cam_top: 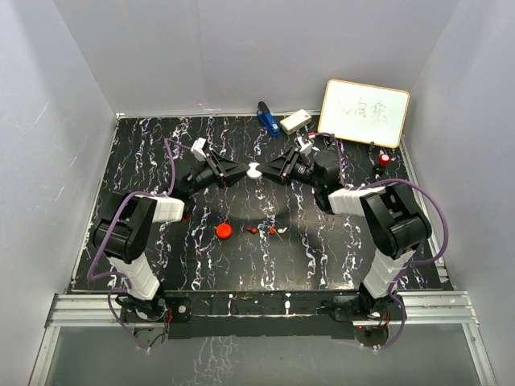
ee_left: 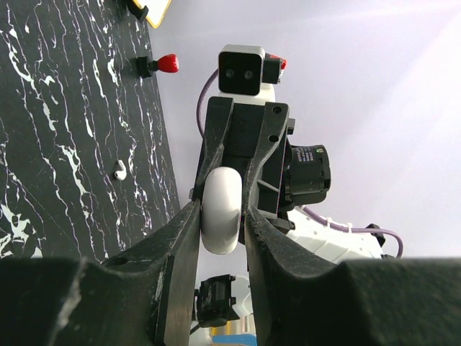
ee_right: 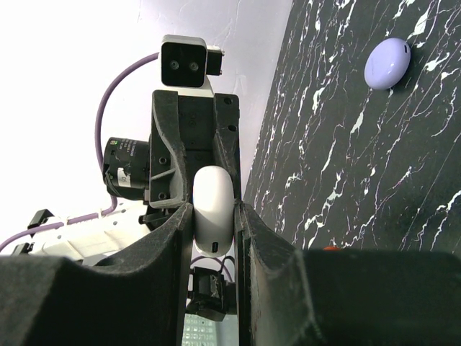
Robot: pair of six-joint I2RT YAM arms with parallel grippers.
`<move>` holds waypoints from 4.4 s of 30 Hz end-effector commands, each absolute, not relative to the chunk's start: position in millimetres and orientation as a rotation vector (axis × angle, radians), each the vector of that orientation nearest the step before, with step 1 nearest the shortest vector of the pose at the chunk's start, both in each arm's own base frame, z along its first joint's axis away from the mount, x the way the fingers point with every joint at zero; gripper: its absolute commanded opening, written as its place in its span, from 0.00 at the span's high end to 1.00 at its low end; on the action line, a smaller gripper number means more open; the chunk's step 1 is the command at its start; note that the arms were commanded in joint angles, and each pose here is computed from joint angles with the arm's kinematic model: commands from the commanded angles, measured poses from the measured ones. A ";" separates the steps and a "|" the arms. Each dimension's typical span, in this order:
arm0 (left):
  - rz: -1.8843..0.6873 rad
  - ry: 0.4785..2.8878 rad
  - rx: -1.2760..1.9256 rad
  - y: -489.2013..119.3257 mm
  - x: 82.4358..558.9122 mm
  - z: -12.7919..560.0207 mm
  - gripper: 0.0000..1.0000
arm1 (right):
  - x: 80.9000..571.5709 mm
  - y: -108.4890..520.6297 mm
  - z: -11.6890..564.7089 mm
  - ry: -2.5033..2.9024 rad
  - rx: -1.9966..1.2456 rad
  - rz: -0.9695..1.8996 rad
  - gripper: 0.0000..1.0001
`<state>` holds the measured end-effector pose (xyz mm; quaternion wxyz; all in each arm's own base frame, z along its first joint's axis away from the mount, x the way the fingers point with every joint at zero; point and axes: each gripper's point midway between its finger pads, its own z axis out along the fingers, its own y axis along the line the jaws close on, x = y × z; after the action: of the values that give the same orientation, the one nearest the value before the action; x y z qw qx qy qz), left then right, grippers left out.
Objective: Insert the wireless bluetooth earbuds into the charging case
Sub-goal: Open the charging case.
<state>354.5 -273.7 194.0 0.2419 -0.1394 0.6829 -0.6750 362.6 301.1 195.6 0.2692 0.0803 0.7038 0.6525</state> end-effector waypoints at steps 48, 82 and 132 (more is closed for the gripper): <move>-1.766 1.917 -0.324 -271.4 357.1 203.6 1.00 | 389.2 275.8 212.2 1.980 0.030 1.351 0.17; -1.820 1.820 -0.338 -269.5 360.8 233.5 1.00 | 378.9 281.9 137.8 2.162 0.070 1.221 0.16; -1.653 1.947 -0.530 -236.3 358.7 185.6 1.00 | 266.2 226.4 88.0 2.387 -0.576 -0.031 0.51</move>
<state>365.6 -235.3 164.8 0.2507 -0.2204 0.7299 -0.5965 251.2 223.9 72.1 0.3054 -0.2017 0.9304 0.0213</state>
